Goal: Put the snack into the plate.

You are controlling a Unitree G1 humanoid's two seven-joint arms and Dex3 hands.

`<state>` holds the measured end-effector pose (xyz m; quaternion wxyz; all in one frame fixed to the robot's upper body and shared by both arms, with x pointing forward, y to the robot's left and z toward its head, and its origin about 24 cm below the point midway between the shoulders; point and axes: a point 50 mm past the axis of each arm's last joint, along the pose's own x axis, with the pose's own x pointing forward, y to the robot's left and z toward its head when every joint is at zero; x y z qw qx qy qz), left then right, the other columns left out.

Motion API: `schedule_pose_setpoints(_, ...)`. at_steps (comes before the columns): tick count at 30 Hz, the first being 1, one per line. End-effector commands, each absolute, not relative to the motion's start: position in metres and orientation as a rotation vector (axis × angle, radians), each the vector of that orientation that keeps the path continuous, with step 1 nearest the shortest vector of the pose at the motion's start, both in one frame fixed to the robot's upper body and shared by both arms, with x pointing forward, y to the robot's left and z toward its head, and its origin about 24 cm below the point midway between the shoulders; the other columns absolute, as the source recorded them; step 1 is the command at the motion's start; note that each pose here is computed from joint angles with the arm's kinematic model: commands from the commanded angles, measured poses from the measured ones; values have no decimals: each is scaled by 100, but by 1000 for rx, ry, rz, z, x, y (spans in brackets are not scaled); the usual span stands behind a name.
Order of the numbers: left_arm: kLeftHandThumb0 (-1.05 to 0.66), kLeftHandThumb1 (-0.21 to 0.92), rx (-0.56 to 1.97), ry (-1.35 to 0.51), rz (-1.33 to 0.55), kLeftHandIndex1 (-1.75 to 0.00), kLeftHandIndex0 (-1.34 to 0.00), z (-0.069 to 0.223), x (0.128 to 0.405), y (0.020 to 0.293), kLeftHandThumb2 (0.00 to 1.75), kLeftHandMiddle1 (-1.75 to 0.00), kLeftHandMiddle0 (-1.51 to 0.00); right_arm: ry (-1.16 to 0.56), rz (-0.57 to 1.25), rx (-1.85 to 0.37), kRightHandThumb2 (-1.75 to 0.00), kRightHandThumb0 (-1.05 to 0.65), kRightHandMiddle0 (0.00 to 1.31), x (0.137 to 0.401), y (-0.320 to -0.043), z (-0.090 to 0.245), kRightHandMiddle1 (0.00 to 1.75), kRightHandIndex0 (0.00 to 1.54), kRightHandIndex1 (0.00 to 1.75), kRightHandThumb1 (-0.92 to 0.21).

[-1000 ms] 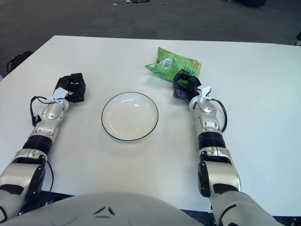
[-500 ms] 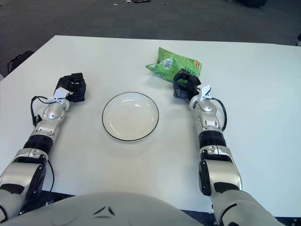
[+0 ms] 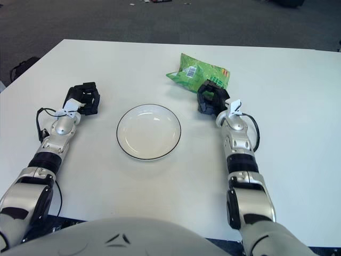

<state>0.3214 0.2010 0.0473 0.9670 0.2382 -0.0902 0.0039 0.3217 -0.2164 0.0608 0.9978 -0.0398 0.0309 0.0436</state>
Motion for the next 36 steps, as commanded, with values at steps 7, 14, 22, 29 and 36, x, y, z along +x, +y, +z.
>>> schedule_pose_setpoints(7,-50,60,477,38,-12,-175,-108,-5,293,199,103,-175,-136,35,55,-101,-109,-43,47,322,-217,97,175,80,175,-50)
schedule_pose_setpoints(14,-50,60,492,42,-14,-175,-110,-6,293,199,103,-175,-136,-19,70,-158,-107,-42,46,319,-213,117,175,77,175,-51)
schedule_pose_setpoints(22,-50,60,486,38,-17,-175,-110,-6,293,199,103,-175,-137,-102,91,-292,-114,-21,39,326,-212,152,175,67,171,-45)
schedule_pose_setpoints(29,-50,59,489,39,-19,-175,-110,-6,292,199,104,-175,-137,-177,77,-404,-125,-3,34,341,-215,184,175,62,168,-37)
schedule_pose_setpoints(36,-50,58,488,41,-21,-175,-111,-6,292,200,104,-175,-137,-218,88,-498,-124,-1,32,353,-215,200,175,60,169,-38)
